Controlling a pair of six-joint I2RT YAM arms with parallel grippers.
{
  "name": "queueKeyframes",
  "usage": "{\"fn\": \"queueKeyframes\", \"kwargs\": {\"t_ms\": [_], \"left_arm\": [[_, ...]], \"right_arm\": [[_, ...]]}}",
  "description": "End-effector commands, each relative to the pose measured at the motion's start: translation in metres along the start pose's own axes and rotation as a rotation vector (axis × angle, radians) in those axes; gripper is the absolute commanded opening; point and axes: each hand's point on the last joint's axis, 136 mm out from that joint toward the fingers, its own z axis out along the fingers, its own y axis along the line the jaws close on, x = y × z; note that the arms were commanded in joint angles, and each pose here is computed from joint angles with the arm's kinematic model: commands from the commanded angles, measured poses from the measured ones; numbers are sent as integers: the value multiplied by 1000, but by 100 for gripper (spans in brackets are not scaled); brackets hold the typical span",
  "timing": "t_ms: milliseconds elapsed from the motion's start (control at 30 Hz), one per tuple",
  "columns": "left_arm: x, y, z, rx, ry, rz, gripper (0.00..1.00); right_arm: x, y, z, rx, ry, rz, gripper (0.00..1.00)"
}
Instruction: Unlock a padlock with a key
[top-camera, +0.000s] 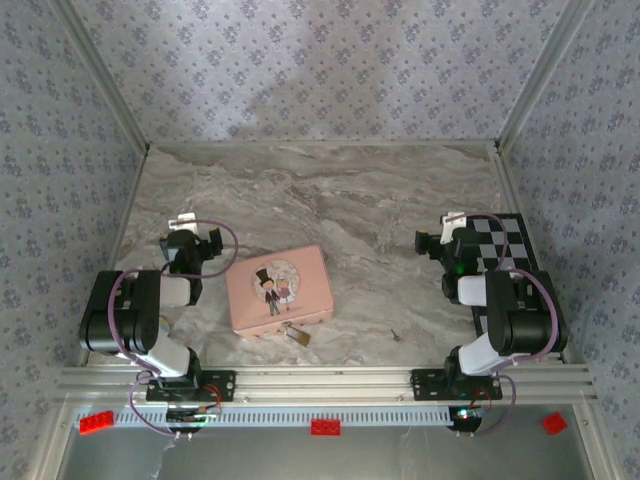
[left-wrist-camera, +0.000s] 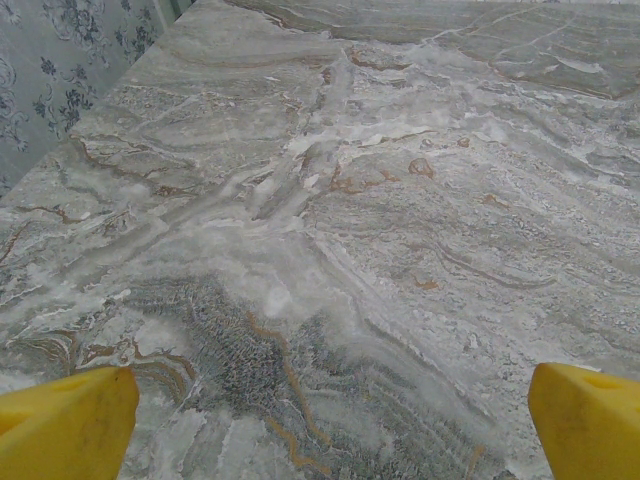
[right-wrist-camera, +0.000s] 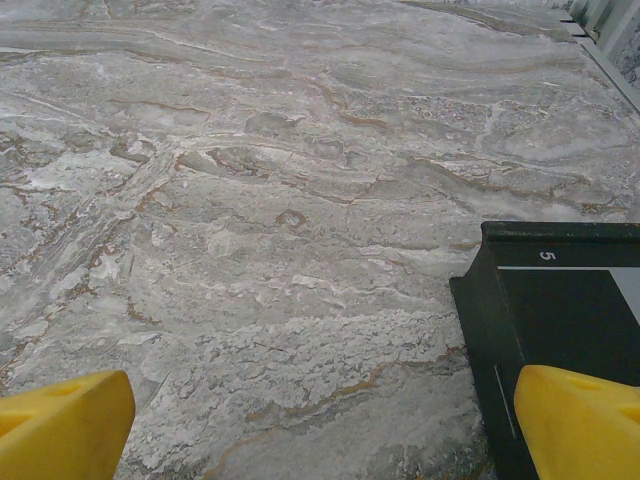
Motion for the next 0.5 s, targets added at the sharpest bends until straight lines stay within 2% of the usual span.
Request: {"fn": "queueKeyframes", "kwargs": {"t_ms": [0, 467], "left_arm": [[-18, 2, 4, -11, -53, -6, 100], [-18, 2, 4, -12, -53, -7, 100]], "right_arm": [[-13, -6, 4, 22, -33, 21, 99], [-13, -6, 4, 17, -37, 22, 99]]}}
